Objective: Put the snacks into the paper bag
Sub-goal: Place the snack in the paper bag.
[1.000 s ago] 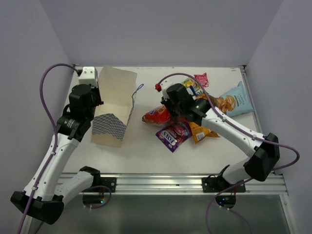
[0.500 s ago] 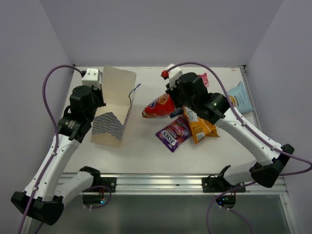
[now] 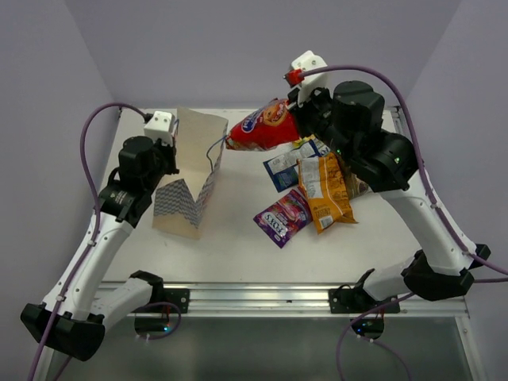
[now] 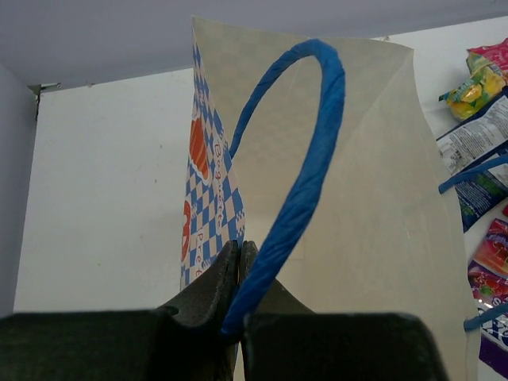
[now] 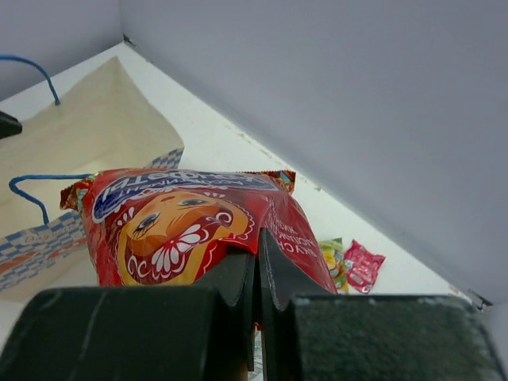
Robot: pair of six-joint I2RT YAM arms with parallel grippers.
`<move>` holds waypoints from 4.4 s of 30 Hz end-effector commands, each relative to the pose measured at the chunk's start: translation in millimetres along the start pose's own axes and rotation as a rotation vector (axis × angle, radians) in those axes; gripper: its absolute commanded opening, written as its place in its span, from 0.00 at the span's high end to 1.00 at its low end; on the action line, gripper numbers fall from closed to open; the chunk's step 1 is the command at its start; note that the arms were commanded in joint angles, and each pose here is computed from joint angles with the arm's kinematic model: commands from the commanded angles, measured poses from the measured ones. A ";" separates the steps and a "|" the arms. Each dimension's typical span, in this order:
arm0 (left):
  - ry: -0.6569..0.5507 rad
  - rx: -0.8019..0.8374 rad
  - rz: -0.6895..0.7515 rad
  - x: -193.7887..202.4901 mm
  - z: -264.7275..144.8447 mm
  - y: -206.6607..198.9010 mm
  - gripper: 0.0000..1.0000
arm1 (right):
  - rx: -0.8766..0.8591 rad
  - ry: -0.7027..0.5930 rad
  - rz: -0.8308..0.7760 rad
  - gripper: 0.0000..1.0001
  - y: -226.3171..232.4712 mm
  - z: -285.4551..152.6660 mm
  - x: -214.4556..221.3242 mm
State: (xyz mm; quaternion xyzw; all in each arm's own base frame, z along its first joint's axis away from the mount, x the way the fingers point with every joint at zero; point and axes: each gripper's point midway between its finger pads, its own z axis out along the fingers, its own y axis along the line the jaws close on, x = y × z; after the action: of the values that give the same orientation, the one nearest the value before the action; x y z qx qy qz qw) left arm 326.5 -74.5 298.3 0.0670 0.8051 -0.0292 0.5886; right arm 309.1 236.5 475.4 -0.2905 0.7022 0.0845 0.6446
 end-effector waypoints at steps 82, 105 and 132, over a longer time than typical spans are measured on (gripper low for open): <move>-0.070 0.096 0.037 -51.0 -21.3 -17.4 1.00 | -0.433 -0.117 -0.091 1.00 140.2 80.8 -2.5; -0.091 0.178 -0.020 -35.1 -18.5 -34.1 1.00 | -0.633 -0.033 0.047 1.00 238.3 102.2 76.0; -0.080 0.160 -0.024 -30.8 -20.3 -30.5 1.00 | -0.671 0.140 0.077 0.39 235.1 54.5 92.9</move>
State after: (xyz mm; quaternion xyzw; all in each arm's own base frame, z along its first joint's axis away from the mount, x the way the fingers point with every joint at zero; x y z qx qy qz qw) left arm 311.7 -106.4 320.0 0.1074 0.7931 -0.1055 0.5901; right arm 246.4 444.9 249.1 -0.4747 0.7168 0.2955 0.4164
